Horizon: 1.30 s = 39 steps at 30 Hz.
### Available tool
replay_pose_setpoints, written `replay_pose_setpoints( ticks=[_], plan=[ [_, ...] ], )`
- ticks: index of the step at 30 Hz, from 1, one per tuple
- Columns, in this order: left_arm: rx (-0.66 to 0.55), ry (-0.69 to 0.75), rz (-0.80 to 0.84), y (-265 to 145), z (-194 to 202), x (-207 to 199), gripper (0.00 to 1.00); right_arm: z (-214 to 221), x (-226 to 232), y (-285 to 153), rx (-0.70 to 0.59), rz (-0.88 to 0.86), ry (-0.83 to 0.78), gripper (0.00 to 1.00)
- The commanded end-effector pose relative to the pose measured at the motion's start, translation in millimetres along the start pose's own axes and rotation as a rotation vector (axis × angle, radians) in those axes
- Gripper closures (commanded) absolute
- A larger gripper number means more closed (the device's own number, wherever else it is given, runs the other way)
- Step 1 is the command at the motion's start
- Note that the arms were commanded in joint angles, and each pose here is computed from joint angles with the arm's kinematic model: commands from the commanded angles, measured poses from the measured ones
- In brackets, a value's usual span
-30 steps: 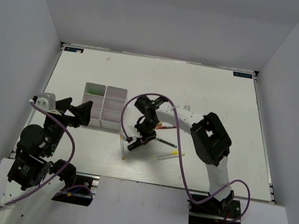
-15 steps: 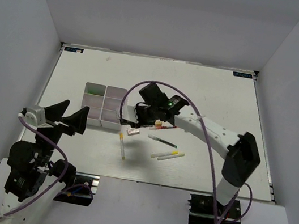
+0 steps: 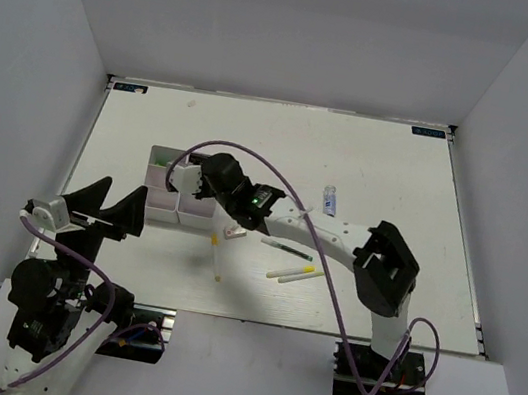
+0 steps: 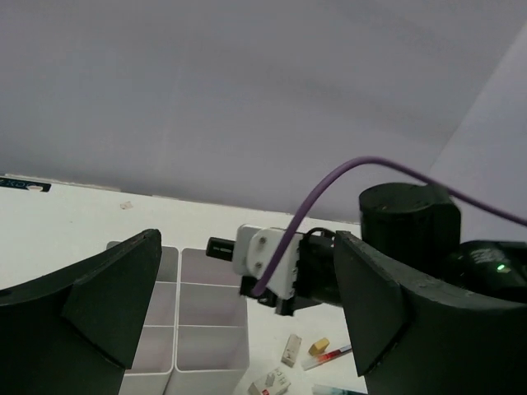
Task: Sort the stationery into containers
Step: Pick up the pen from the center of the board, then place the pen in the storage box.
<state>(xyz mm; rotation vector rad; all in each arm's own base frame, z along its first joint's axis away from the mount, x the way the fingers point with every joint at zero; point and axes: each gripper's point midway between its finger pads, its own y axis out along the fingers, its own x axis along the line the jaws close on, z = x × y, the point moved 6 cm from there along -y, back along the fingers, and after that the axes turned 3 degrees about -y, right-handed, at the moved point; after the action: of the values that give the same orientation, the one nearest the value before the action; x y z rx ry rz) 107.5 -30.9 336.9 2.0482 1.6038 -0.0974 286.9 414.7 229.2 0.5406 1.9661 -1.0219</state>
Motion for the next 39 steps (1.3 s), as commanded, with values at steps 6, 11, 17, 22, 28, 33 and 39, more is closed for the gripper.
replay_pose_setpoints(
  ticks=[6,11,17,22,28,33,39],
  plan=[
    [-0.105,-0.01,-0.028,-18.3,-18.1,3.3,0.06,-42.7,-46.2,8.2,-0.005,0.369,-0.143,1.0],
    [-0.112,-0.002,-0.045,-18.3,-18.8,4.9,0.06,-55.7,-43.4,15.3,-0.039,0.365,-0.195,1.0],
    [-0.119,-0.004,-0.06,-18.3,-19.4,6.0,0.06,-58.0,-31.2,25.4,-0.01,0.395,-0.392,1.0],
    [-0.123,0.0,-0.067,-18.3,-19.7,6.8,0.06,-56.3,-21.7,37.9,0.043,0.29,-0.514,1.0],
    [-0.123,0.004,-0.067,-18.3,-19.7,6.5,0.06,-55.3,-8.5,53.2,0.09,0.141,-0.597,1.0],
    [-0.123,0.004,-0.067,-18.3,-19.7,6.5,0.06,-51.8,4.4,63.8,0.127,0.067,-0.664,1.0],
    [-0.123,0.004,-0.067,-18.3,-19.7,6.5,0.06,-55.5,-2.3,68.7,0.164,0.035,-0.717,1.0]
  ],
)
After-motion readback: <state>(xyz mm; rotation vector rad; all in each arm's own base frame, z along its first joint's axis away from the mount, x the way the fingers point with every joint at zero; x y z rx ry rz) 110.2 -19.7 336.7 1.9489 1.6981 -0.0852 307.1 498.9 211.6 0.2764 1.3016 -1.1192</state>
